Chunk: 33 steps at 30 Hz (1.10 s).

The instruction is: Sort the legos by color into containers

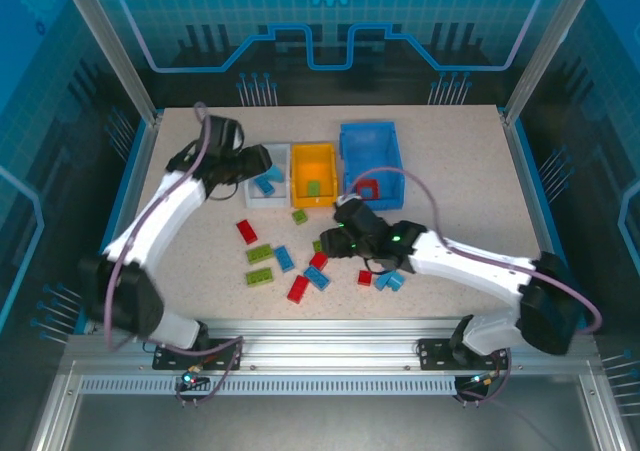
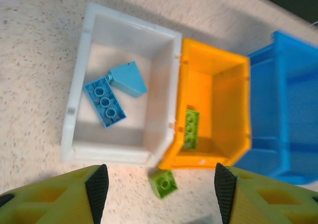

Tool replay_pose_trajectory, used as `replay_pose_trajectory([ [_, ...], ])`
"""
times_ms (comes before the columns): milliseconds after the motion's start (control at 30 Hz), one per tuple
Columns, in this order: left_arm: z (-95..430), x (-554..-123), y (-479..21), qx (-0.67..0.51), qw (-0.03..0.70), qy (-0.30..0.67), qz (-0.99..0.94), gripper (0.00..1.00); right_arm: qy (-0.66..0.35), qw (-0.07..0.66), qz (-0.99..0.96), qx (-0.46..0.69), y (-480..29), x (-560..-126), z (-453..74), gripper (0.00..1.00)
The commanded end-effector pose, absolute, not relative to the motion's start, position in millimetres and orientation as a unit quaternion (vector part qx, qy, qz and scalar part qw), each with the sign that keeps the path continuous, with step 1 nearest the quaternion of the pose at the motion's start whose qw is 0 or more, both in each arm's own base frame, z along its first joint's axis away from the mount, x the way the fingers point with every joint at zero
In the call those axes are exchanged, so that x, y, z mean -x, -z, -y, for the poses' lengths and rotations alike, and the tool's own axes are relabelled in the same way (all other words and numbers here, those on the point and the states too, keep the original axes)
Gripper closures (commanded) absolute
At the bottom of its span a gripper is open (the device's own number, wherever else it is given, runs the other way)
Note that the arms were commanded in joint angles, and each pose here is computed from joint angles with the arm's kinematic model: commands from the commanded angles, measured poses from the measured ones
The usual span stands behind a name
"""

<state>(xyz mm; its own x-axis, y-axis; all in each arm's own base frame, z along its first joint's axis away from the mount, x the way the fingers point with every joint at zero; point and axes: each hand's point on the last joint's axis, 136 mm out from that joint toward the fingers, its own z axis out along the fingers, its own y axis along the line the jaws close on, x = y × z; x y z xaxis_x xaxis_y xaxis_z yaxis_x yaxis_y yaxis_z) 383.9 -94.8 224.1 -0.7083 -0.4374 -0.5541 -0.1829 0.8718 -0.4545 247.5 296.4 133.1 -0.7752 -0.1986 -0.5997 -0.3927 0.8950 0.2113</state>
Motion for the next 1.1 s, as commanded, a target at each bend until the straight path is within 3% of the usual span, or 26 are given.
replay_pose_trajectory([
  [0, 81.5, -338.9, -228.1, 0.232, 0.358, 0.199, -0.882, 0.38, -0.182, 0.287, -0.905, 0.256, -137.6, -242.2, -356.0, 0.36],
  [267, 54.0, -233.8, -216.2, 0.294, 0.377, 0.222, -0.85, 0.38, -0.196, 0.236, -0.91, 0.28, -99.1, -268.3, -449.6, 0.31],
  [467, 38.5, -192.8, -225.3, 0.314, 0.402, 0.238, -0.827, 0.37, -0.16, 0.214, -0.921, 0.285, -64.7, -296.9, -487.4, 0.26],
  [700, 27.3, -162.4, -230.6, 0.322, 0.41, 0.238, -0.82, 0.37, -0.14, 0.195, -0.928, 0.286, -30.0, -318.5, -503.3, 0.3],
  [833, 26.6, -157.4, -224.0, 0.321, 0.403, 0.235, -0.824, 0.36, -0.124, 0.195, -0.929, 0.288, -17.7, -327.1, -508.5, 0.39],
  [967, 28.8, -158.6, -221.4, 0.322, 0.402, 0.242, -0.822, 0.37, -0.115, 0.197, -0.932, 0.282, -13.9, -330.6, -509.3, 0.62],
  [1067, 33.0, -161.5, -220.1, 0.314, 0.399, 0.248, -0.825, 0.36, -0.119, 0.222, -0.925, 0.285, -35.9, -329.7, -511.8, 0.72],
])
